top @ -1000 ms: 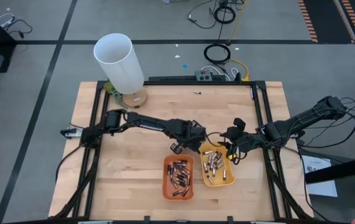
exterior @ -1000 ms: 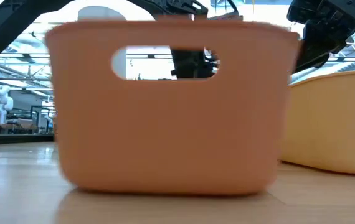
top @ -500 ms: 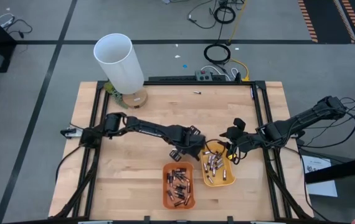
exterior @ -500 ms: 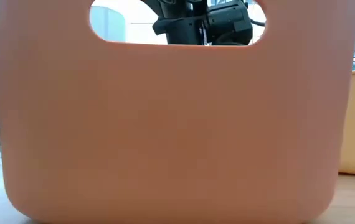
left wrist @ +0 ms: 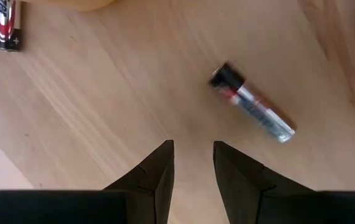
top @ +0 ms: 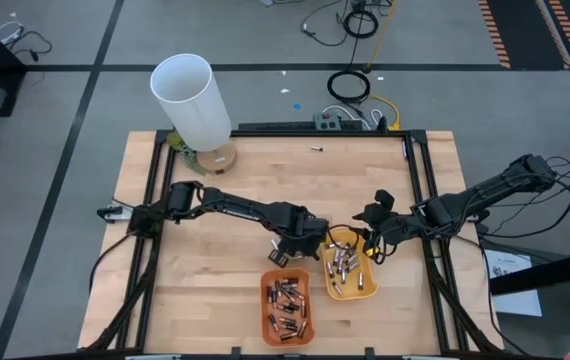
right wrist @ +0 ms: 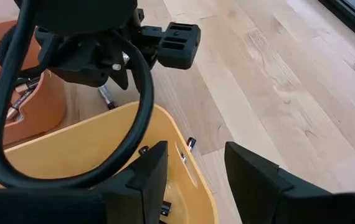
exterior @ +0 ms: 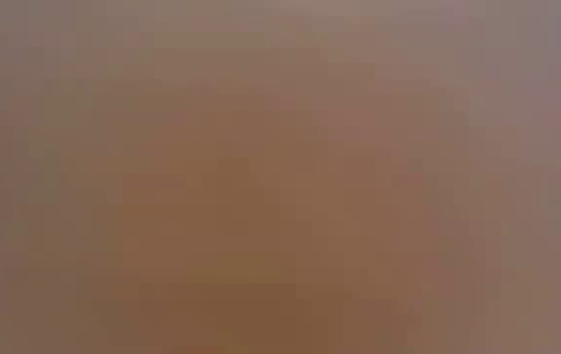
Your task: Sort batteries
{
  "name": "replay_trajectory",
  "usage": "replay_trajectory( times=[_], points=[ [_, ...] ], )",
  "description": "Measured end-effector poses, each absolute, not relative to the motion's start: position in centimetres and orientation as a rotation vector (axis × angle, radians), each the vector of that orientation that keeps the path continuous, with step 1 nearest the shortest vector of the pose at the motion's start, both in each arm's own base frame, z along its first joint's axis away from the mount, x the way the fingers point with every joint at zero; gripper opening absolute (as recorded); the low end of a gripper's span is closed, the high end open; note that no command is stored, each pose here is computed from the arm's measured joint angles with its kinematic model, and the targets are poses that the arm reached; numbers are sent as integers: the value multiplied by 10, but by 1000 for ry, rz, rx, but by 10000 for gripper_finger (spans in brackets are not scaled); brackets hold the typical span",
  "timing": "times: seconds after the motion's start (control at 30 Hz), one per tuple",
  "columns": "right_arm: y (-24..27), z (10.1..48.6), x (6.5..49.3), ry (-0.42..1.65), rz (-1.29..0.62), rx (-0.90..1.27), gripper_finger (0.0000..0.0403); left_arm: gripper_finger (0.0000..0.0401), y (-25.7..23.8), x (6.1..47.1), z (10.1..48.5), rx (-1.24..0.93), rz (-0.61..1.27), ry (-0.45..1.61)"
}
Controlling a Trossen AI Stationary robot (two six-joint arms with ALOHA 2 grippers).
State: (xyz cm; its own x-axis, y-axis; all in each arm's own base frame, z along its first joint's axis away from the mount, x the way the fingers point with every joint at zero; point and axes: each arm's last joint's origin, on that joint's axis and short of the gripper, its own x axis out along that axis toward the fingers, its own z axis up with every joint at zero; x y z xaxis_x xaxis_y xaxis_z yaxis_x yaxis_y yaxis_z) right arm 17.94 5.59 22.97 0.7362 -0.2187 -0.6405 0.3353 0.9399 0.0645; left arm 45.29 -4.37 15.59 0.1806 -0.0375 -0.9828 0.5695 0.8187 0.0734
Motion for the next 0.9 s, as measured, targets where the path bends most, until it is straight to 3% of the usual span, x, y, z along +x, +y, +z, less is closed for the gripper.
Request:
replay_trajectory(
  times=[0.3,0.5,0.73,0.9],
  points=[
    [56,230,179,680,-304,174,150,122,-46,453,154,454,-473,1333],
    [56,230,179,680,-304,175,150,122,-44,443,187,466,-409,1321],
    [56,229,179,684,-305,172,150,122,-43,409,188,574,-341,1457],
    [56,227,181,695,-310,164,150,122,-38,374,177,570,-281,1415]
  ],
)
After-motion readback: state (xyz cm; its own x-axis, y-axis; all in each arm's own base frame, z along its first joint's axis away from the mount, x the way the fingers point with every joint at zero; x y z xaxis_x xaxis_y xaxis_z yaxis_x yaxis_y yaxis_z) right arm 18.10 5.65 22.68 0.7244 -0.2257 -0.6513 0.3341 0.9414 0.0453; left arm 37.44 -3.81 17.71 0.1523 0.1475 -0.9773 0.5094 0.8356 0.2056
